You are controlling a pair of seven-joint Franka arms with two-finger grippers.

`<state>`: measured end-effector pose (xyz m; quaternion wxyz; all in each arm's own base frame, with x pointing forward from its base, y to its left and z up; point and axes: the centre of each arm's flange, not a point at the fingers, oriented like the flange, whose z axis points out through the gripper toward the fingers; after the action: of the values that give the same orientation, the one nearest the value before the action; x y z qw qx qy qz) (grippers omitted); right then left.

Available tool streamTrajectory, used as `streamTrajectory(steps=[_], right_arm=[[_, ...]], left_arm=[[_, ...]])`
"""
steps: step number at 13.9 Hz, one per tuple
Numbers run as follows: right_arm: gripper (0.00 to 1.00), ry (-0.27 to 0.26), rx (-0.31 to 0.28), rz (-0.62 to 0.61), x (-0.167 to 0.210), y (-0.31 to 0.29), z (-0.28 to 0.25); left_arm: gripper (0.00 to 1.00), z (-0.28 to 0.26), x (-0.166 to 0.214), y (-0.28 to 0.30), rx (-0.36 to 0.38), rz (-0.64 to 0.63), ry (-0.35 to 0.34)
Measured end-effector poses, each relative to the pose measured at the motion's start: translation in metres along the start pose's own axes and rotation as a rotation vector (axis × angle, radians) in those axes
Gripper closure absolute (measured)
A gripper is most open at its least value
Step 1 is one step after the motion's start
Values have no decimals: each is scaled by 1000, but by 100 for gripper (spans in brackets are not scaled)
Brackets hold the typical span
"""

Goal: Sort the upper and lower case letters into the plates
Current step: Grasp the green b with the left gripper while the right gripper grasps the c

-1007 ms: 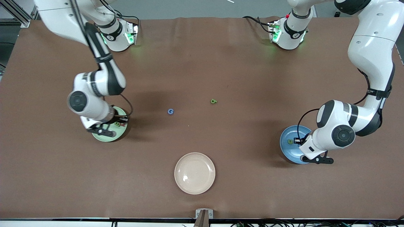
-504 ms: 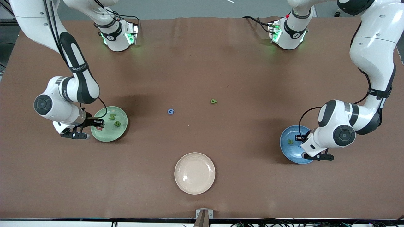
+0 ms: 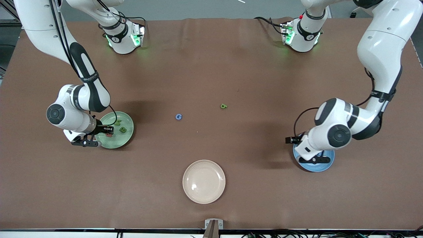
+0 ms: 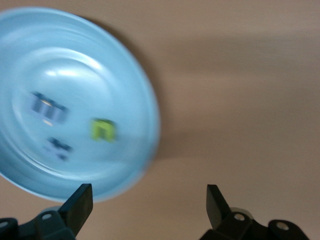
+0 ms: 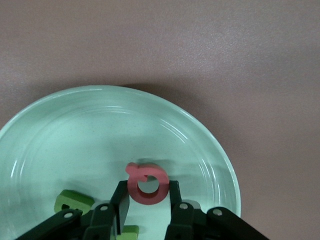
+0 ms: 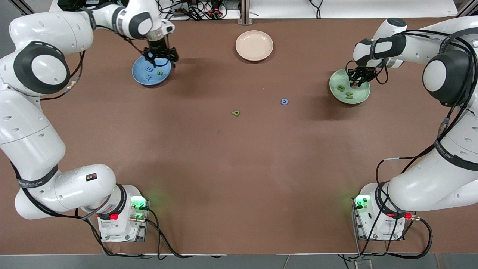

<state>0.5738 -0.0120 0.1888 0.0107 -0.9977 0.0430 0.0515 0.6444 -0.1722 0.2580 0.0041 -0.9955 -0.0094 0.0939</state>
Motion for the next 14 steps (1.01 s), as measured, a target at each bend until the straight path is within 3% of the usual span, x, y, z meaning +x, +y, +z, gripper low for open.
streamTrajectory(steps=[3, 5, 9, 14], right_arm=[[24, 0, 4, -8, 3, -5, -6], [4, -35, 12, -3, 6, -19, -21], [0, -37, 3, 120, -3, -109, -41], [0, 68, 20, 274, -56, -270, -24]], left_arm=[[1, -6, -32, 61, -31, -67, -16], [3, -3, -55, 100, -41, -133, -22], [5, 14, -113, 202, -6, -301, 55], [9, 46, -166, 263, -58, -441, 95]])
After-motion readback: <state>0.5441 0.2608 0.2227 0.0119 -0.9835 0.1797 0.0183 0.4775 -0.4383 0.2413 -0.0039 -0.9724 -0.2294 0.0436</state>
